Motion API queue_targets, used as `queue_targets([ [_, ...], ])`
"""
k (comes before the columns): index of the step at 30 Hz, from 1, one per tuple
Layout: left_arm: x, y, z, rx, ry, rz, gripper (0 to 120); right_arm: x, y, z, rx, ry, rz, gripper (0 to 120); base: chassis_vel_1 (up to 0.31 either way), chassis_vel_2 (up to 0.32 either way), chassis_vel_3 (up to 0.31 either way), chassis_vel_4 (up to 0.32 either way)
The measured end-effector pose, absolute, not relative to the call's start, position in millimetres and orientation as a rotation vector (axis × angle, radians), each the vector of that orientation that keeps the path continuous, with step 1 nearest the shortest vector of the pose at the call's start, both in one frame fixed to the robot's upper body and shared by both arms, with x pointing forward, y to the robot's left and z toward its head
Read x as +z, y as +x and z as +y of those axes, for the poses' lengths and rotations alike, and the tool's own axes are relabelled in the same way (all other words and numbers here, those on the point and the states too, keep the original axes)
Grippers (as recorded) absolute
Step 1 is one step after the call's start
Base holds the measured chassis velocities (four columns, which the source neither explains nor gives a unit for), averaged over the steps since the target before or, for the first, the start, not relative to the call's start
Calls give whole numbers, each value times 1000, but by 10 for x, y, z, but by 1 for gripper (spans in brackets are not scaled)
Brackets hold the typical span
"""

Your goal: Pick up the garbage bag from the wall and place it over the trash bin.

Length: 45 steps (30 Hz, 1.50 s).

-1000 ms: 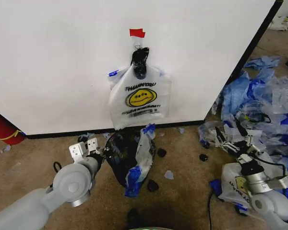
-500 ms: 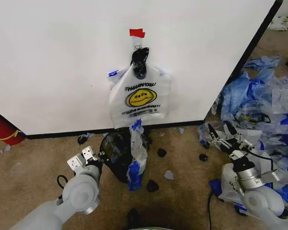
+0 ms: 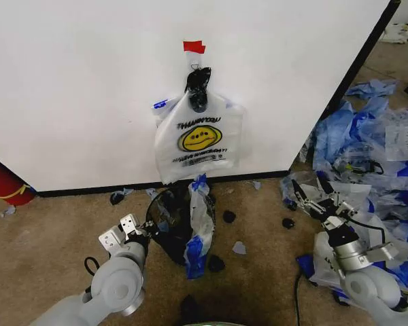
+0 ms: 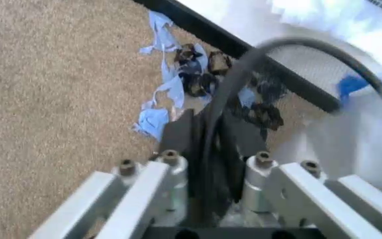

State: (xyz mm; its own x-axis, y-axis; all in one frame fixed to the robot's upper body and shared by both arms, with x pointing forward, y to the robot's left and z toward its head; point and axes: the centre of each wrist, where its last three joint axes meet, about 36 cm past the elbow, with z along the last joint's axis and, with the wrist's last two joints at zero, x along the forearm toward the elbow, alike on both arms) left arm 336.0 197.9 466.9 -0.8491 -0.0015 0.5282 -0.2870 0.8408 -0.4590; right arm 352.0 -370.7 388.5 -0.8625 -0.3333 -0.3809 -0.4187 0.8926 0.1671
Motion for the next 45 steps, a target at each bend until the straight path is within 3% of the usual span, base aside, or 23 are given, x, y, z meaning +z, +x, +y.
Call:
queue_targets([
  [8,4769,3242,1987,727,205,-2495,51,3906,3503,-3686,360,-568,2712,100,0,0,0,0],
  [13,5032,3371,2163,739,97,-2667,73,4140,3450,-3439,596,-630,2758,100,0,0,0,0],
  [14,5032,3371,2163,739,97,-2667,73,4140,3450,-3439,596,-630,2758,100,0,0,0,0],
  [20,5022,3608,2443,511,-34,-2955,97,4599,3470,-3052,911,-752,3019,100,0,0,0,0],
  [29,4606,3755,2669,292,-331,-3120,100,4854,3604,-2920,937,-716,3405,100,0,0,0,0],
  [45,4693,3781,2793,236,-283,-3085,100,4939,3682,-2706,930,-912,3479,100,0,0,0,0],
])
